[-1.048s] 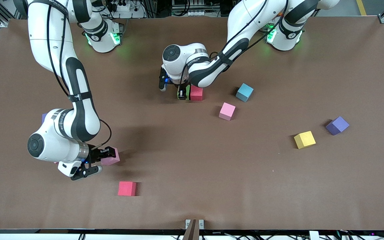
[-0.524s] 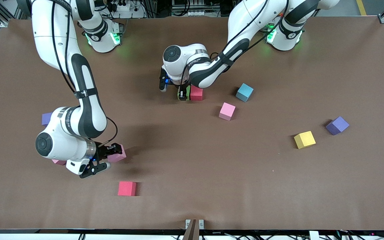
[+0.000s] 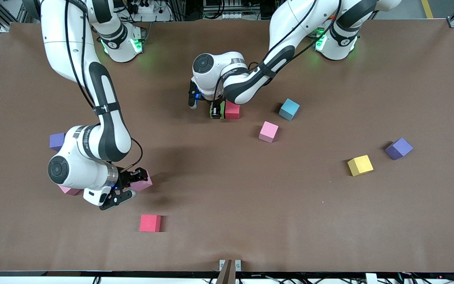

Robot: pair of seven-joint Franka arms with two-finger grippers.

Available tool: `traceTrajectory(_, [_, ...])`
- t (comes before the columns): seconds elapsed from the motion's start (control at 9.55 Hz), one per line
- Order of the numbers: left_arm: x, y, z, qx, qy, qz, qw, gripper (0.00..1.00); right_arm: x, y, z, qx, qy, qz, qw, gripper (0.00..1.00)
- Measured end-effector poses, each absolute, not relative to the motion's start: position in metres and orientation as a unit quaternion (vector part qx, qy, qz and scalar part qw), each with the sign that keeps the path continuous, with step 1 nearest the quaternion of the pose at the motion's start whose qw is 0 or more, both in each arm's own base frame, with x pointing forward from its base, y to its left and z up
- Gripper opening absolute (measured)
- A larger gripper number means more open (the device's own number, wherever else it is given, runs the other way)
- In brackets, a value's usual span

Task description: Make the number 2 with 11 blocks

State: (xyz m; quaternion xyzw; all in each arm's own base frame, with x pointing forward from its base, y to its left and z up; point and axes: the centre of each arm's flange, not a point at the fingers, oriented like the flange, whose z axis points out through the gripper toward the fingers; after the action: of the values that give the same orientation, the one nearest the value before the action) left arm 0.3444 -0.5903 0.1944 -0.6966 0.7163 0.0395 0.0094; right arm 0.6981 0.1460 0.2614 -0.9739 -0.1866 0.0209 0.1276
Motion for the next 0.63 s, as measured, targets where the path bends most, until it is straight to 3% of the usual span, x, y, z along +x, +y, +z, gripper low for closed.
traceTrajectory(0.1, [0.344,-0.590,0.194,-0.714,0.699,0.040,0.011,0.68,0.698,0.147,0.261,-0.973,-0.189,0.021,0.128,0.56])
traceTrajectory(0.31, [0.337,-0.594,0.193,-0.736,0.676,0.040,0.010,0.99,0.697,0.154,0.262,-0.972,-0.195,0.021,0.128,0.56])
traceTrajectory(0.63, [0.338,-0.597,0.198,-0.737,0.675,0.034,0.007,1.00,0.694,0.163,0.263,-0.968,-0.215,0.020,0.128,0.56])
